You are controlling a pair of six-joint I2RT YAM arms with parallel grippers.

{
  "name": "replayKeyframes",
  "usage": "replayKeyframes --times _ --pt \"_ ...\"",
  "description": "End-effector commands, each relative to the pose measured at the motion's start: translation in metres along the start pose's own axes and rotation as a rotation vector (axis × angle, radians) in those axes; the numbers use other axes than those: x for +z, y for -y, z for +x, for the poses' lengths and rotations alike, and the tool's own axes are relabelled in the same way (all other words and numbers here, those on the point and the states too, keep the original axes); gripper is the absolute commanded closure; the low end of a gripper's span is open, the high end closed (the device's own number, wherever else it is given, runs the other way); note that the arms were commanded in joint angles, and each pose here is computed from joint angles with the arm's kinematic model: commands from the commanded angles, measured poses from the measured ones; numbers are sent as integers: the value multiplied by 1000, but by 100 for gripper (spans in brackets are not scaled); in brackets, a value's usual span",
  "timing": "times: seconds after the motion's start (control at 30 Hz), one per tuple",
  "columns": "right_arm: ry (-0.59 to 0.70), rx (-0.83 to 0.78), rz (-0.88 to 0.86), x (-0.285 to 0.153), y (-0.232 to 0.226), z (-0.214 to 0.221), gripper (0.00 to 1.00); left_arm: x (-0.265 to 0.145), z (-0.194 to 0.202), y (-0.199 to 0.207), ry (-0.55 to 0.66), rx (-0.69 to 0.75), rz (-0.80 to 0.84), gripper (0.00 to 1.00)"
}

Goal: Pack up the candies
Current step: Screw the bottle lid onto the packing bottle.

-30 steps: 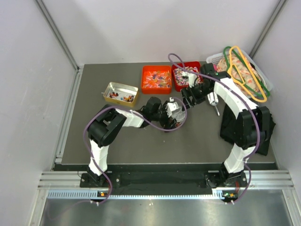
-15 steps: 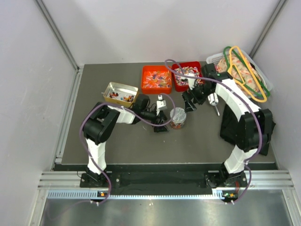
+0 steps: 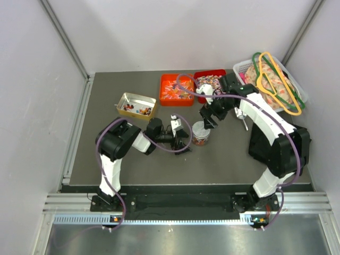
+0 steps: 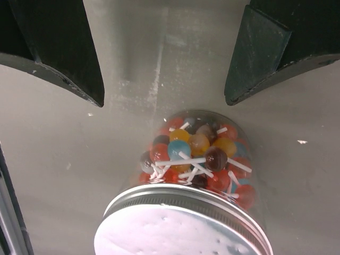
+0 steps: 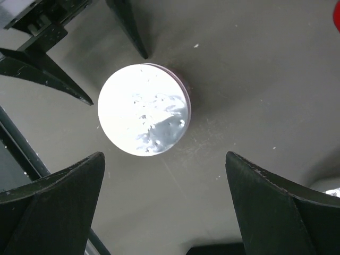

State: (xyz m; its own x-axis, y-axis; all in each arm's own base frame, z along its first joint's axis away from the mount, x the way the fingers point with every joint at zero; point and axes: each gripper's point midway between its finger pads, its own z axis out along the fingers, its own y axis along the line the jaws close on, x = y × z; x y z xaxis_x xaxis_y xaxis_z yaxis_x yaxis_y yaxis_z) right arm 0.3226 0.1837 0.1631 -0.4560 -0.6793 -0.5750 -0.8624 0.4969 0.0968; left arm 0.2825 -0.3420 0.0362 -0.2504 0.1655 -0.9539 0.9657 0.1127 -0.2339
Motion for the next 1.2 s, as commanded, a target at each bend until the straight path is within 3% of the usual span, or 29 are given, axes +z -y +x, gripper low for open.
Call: replayKeyframes --times 0.0,0.27,0.43,0.73,1.17 --pt "82 56 -9 -13 5 -7 6 11 -31 3 169 124 -49 1" --pt "146 239 -46 -13 15 8 7 23 -13 1 148 244 -164 1" --pt "142 366 -5 -6 31 22 7 26 -7 -9 140 235 -249 1" --pt "99 415 -12 9 37 31 7 25 6 -38 108 194 -461 1" --pt "146 557 -116 18 50 33 8 38 8 -21 168 278 -420 1"
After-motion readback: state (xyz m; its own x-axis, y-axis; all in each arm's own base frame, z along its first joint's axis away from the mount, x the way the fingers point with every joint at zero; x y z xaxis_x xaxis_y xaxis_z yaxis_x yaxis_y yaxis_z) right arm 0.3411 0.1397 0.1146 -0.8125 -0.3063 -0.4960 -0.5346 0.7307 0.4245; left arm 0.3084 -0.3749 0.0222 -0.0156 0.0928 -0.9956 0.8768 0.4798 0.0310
